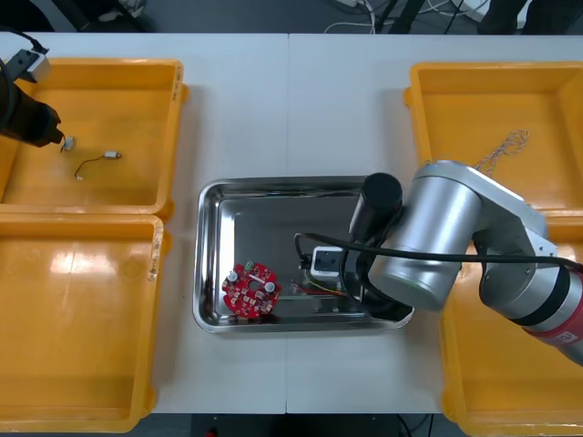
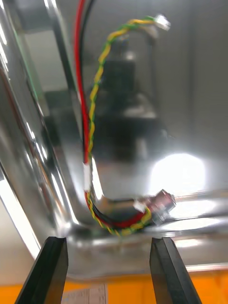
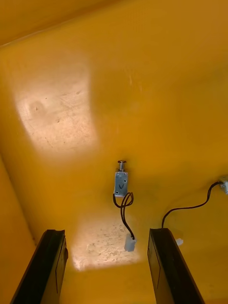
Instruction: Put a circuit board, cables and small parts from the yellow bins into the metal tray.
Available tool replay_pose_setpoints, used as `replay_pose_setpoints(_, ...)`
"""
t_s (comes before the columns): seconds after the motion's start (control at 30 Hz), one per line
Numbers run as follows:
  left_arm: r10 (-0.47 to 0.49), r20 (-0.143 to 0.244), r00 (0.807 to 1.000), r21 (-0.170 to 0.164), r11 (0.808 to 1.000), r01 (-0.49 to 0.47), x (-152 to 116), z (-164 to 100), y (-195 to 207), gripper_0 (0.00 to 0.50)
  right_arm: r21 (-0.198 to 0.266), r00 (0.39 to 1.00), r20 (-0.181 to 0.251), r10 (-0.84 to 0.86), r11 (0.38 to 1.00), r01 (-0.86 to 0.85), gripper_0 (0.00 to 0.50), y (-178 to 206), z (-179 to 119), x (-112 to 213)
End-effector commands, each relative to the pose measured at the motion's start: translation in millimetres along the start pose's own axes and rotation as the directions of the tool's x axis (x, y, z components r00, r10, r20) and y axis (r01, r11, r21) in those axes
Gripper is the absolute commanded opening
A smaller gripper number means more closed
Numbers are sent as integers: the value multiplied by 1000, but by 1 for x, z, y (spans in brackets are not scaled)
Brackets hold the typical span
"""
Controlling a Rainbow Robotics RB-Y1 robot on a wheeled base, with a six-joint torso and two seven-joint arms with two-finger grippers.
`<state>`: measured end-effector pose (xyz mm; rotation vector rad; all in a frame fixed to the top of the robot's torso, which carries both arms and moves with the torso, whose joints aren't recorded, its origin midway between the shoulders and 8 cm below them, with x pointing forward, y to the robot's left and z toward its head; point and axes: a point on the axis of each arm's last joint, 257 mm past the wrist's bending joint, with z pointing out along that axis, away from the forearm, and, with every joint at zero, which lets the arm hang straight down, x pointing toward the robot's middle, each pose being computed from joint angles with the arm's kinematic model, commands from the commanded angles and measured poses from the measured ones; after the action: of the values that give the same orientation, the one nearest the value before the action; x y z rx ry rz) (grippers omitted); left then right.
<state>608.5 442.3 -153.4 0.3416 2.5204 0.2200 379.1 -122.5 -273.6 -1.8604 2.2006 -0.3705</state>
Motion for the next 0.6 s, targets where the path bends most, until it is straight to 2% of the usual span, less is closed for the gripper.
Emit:
replay_pose_setpoints(0.03,4,67,998,-35,999,-1,-33,-21,15,500,65,996,46,71,995,-74,500,-31,-41,-11)
replay_pose_setpoints(0.07,3,68,998,-32,999,-1,-33,-19,13,500,71,996,40,83,994,-86,500,-36,-45,-7)
replay_pose_setpoints(0.13,6,74,997,-30,1000,-4,-34,-15,10,500,89,992,64,106,990,-112,500,-48,-56,-10)
replay_pose_setpoints(0.27,9,76,997,-17,1000,-7,-35,-6,1,500,109,976,132,171,977,-186,500,-74,-78,-14)
replay_pose_setpoints(0.5,9,88,996,-1,1000,-9,-37,5,-10,500,73,927,251,279,949,-306,500,-108,-118,-4)
replay_pose_setpoints(0.6,8,104,995,4,1000,-9,-40,10,-15,500,64,911,267,316,937,-344,500,-118,-129,13)
